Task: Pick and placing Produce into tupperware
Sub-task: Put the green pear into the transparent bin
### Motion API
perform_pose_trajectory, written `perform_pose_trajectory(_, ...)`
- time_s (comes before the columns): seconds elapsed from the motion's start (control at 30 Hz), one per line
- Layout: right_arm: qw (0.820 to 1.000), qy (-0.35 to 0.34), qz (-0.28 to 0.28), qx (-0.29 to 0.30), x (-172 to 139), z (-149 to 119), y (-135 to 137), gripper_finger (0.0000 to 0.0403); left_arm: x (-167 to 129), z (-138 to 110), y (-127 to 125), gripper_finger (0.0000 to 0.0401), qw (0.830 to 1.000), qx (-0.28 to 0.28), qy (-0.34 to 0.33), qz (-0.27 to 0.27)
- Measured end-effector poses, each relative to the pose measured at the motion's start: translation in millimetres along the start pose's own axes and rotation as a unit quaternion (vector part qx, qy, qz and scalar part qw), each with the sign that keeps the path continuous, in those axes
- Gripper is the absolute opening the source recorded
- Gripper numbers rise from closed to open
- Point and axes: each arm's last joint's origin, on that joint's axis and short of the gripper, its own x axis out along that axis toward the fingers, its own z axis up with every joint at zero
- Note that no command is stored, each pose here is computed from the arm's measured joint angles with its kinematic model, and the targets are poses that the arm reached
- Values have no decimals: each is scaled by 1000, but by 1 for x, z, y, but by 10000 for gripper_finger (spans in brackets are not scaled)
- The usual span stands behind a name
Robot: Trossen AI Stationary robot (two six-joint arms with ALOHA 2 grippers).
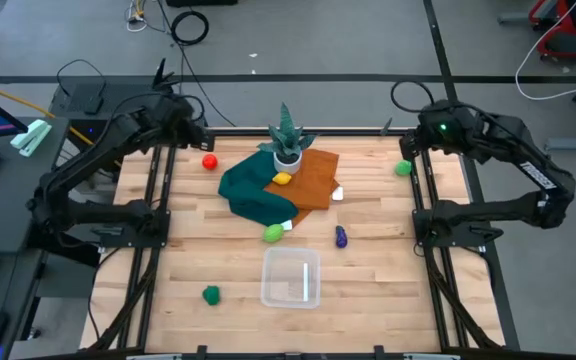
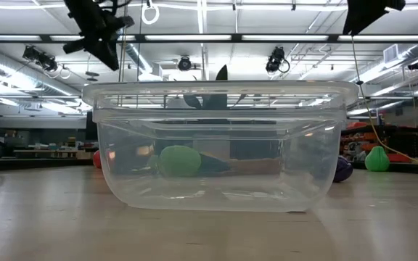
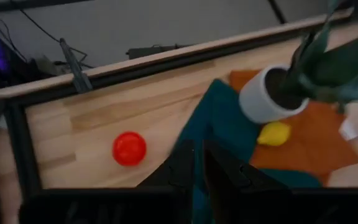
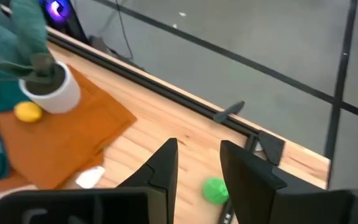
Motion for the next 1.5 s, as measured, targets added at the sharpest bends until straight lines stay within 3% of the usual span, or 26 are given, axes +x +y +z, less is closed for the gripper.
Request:
perform_pose_trajectory(0.13, 1000, 17, -11, -9, 9, 4, 0, 87, 9, 2, -2, 31, 998, 65, 8, 5)
perform_pose_trajectory(0.37, 999, 35, -28, -30, 20, 9, 1, 88, 12, 5, -7, 20, 997, 82, -3, -5)
perform_pose_trajectory(0.8, 990, 113, -61, -60, 64, 26, 1, 86, 14, 14, 7, 31, 999, 34, -19, 13)
perform_pose_trajectory(1.07, 980, 114, -145, -77, 75, 30, -4, 86, 15, 14, 17, 30, 1000, -2, 3, 12)
perform_pose_trajectory(1.3, 983, 125, -113, -73, 77, 30, -2, 86, 15, 14, 17, 36, 1000, 25, 3, 13)
perform_pose_trajectory(1.5, 983, 172, -65, -4, 91, 31, -8, 88, 25, 14, 19, 47, 999, 21, 35, 21)
